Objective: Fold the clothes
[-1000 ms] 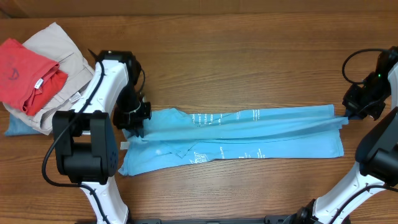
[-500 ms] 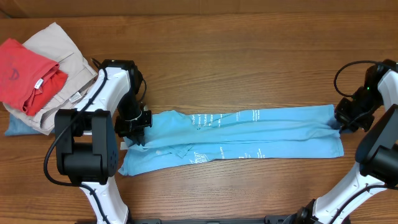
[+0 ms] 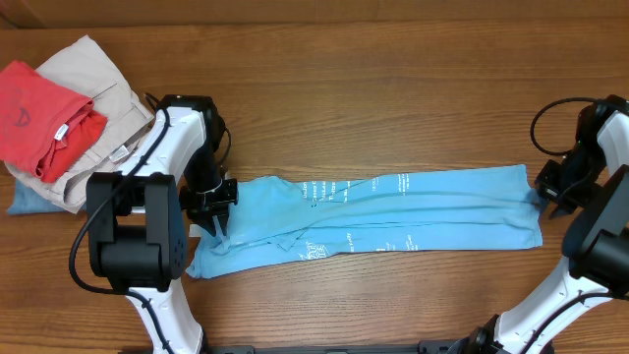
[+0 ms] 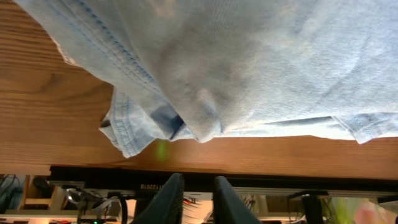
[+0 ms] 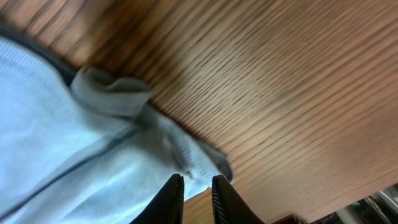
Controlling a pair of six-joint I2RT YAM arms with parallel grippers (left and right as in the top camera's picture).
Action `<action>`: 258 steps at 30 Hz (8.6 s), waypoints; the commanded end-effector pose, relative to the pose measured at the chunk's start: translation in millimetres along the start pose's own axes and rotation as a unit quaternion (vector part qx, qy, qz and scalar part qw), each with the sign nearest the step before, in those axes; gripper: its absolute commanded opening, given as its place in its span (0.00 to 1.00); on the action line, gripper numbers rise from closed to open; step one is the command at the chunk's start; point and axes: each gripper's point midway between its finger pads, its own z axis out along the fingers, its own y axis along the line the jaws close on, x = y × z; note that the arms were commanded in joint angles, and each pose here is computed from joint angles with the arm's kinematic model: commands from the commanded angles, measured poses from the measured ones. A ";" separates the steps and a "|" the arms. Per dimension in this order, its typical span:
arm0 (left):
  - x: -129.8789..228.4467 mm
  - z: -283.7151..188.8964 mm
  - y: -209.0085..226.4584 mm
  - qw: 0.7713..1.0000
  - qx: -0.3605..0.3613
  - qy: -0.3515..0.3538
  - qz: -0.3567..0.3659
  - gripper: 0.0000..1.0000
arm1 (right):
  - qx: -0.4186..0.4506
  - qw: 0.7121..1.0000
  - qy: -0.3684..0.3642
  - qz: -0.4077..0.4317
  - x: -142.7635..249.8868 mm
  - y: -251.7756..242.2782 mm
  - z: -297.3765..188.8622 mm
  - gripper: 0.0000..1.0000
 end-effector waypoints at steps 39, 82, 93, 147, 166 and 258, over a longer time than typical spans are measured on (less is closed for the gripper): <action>-28.3 -57.5 -33.8 0.976 0.091 -0.195 0.033 0.32 | -0.255 0.965 0.009 -0.064 11.7 36.7 35.9 0.84; -44.7 -99.5 -33.6 0.960 0.111 -0.257 0.029 0.31 | -0.116 0.966 -0.074 -0.219 25.0 109.2 -99.9 0.04; -45.5 -100.0 -33.8 0.959 0.111 -0.259 0.029 0.31 | -0.044 0.930 -0.038 -0.362 115.0 182.8 -90.3 0.04; -25.5 3.1 -90.0 0.953 0.232 -0.162 0.105 0.60 | 0.005 0.948 -0.087 -0.305 95.8 176.6 -70.9 0.35; -13.7 48.7 -107.3 0.959 0.217 -0.141 0.115 0.51 | 0.008 0.949 -0.080 -0.305 98.8 174.0 -70.5 0.35; 32.5 -119.0 -269.6 0.913 0.160 -0.273 0.259 0.05 | -0.007 0.953 -0.061 -0.295 100.3 169.2 -70.2 0.36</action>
